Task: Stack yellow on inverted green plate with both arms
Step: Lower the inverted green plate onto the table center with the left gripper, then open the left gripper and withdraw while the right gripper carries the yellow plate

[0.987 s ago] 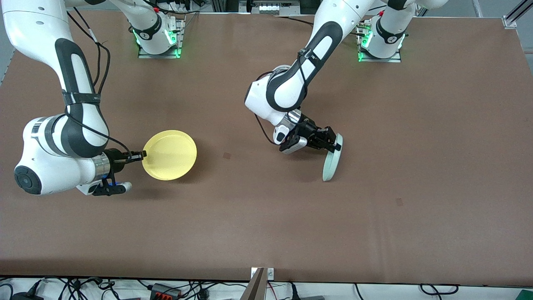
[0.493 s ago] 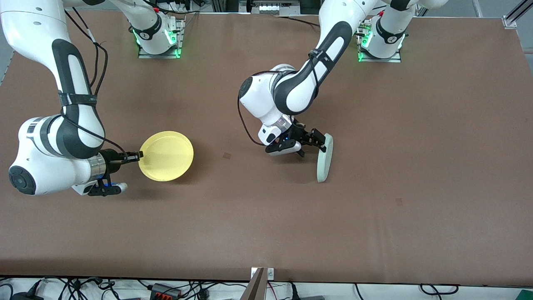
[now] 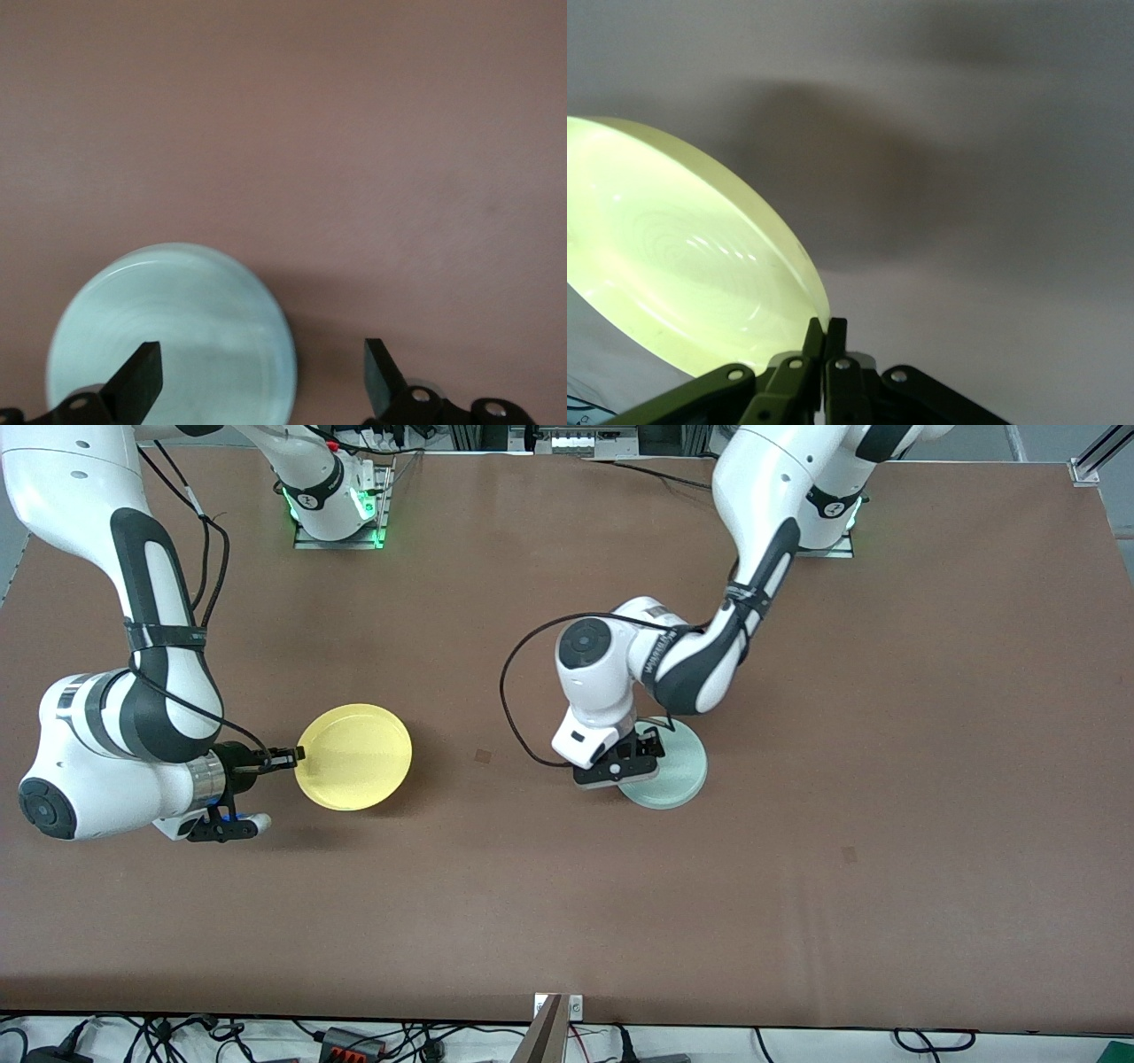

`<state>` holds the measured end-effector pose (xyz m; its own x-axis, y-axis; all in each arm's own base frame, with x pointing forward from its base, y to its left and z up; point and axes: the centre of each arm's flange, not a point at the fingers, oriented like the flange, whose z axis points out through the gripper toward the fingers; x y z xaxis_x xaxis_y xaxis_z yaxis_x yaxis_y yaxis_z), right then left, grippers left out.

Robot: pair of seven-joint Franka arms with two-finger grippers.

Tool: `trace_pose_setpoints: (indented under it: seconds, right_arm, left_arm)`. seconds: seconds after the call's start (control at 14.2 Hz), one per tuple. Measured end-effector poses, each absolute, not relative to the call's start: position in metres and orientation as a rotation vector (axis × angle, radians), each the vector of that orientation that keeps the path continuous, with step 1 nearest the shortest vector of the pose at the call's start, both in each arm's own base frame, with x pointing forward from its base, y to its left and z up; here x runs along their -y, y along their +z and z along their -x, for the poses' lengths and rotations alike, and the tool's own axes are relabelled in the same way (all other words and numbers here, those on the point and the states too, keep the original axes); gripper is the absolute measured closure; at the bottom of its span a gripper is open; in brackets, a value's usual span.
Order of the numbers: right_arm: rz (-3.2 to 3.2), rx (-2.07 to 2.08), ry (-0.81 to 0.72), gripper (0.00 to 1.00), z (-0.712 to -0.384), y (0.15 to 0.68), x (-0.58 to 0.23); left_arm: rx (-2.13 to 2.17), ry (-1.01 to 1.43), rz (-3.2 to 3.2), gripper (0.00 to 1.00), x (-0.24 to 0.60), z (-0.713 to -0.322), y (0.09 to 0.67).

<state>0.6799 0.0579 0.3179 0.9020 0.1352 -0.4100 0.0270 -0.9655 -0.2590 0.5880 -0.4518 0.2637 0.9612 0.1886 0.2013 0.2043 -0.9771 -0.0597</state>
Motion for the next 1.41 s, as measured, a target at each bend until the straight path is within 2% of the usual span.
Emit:
trace_pose_setpoints:
  seconds: [0.35,0.63,0.99,1.13,1.41]
  right_arm:
    - [2.818,0.226,0.632,0.97,-0.676,0.323,-0.106]
    - [2.842,0.32,0.62,0.97,-0.665,0.336,-0.188]
    - [2.816,0.15,0.601,0.97,-0.646,0.326,-0.28]
    - [2.747,0.04,0.608,0.97,-0.64,0.313,-0.313]
    - [2.746,-0.14,0.575,0.97,-0.616,0.283,-0.39]
  left_arm:
    - [0.37,-0.332,3.039,0.0,0.423,-0.611,0.299]
    - [0.169,-0.179,2.943,0.0,0.332,-0.642,0.353]
    - [-0.042,-0.06,2.906,0.0,0.211,-0.67,0.412]
    - [-0.075,-0.028,2.94,0.0,0.173,-0.671,0.443]
    - [-0.032,0.052,3.058,0.0,0.122,-0.643,0.51]
